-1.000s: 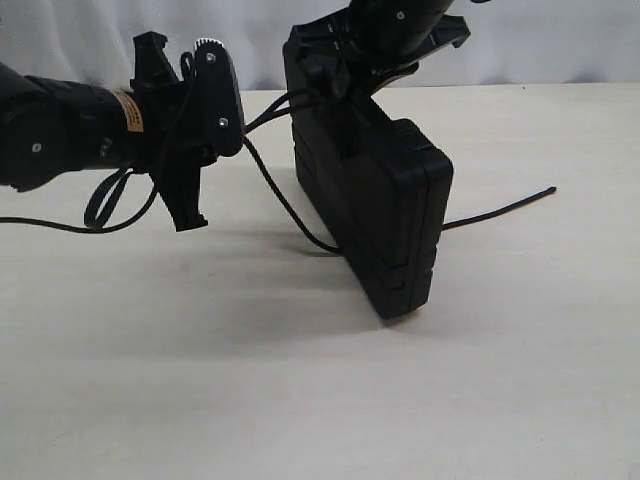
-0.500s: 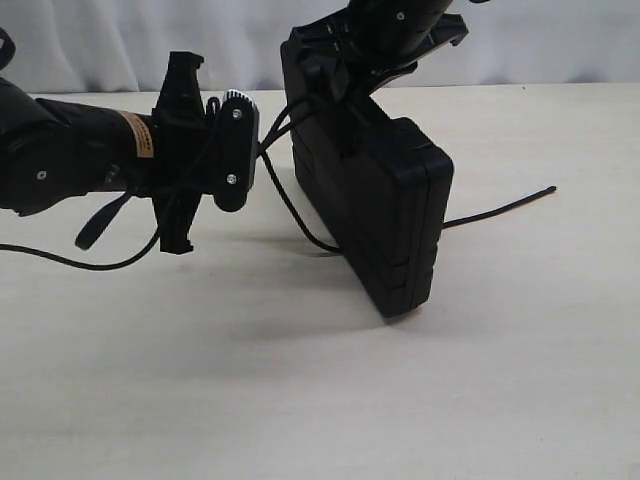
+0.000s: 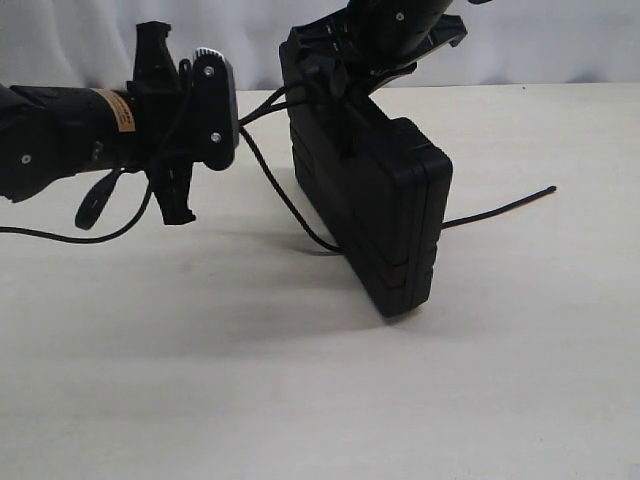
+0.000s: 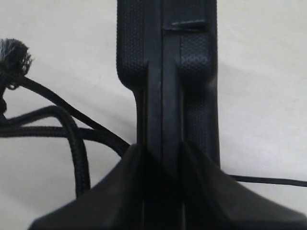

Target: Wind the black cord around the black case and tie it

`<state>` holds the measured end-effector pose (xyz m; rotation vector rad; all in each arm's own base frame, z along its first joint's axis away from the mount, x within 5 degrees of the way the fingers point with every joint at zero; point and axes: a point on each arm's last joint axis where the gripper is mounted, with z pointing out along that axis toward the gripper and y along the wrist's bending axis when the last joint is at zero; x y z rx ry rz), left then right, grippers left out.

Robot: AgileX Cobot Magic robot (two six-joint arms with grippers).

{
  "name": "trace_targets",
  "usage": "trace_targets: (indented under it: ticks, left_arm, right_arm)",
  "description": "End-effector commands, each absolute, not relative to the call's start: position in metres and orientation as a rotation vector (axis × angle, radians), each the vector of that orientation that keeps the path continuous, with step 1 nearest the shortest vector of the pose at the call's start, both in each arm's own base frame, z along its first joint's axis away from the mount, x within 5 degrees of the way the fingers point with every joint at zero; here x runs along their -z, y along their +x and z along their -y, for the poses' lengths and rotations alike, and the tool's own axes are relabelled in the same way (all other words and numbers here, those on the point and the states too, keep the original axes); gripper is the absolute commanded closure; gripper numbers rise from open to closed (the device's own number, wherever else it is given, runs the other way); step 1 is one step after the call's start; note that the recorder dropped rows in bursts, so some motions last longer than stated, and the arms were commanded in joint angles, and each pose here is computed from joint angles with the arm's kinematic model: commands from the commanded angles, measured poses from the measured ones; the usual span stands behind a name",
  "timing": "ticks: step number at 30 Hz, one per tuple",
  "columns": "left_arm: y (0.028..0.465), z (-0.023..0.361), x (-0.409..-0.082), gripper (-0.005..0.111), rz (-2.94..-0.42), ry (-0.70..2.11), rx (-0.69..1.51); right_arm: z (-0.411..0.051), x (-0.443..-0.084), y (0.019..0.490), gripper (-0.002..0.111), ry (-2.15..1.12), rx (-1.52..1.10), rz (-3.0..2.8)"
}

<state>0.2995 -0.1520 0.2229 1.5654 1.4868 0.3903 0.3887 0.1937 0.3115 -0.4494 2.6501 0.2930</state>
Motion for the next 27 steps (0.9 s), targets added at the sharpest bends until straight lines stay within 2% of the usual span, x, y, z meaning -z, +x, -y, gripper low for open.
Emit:
trace_targets:
  ticks: [1, 6, 8, 12, 16, 19, 24, 27]
  left_arm:
    - [0.304, 0.138, -0.223, 0.107, -1.580, 1.491, -0.379]
    - [0.300, 0.148, -0.224, 0.107, -1.545, 1.495, -0.363]
    - [0.302, 0.150, -0.229, 0.107, -1.574, 1.372, -0.321]
    - [0.311, 0.142, -0.239, 0.107, -1.723, 0.921, -0.227]
    - [0.310, 0.136, -0.234, 0.107, -1.780, 0.903, -0.277]
    - [0.304, 0.132, -0.226, 0.107, -1.834, 0.731, -0.313]
    - [0.291, 0.142, -0.202, 0.107, -1.813, 0.791, -0.483]
    - [0.288, 0.138, -0.184, 0.107, -1.897, 0.771, -0.625]
  right_arm:
    - [-0.195, -0.306, 0.391, 0.104, -0.475, -0.283, -2.646]
    - [-0.195, -0.306, 0.391, 0.104, -0.474, -0.284, -2.644]
    - [-0.195, -0.306, 0.391, 0.104, -0.474, -0.284, -2.644]
    - [-0.195, -0.306, 0.391, 0.104, -0.478, -0.285, -2.648]
    - [-0.195, -0.306, 0.391, 0.104, -0.477, -0.286, -2.643]
    - [-0.195, -0.306, 0.391, 0.104, -0.476, -0.287, -2.641]
    - [-0.195, -0.306, 0.391, 0.104, -0.482, -0.285, -2.644]
    - [-0.195, -0.306, 0.391, 0.104, -0.483, -0.284, -2.646]
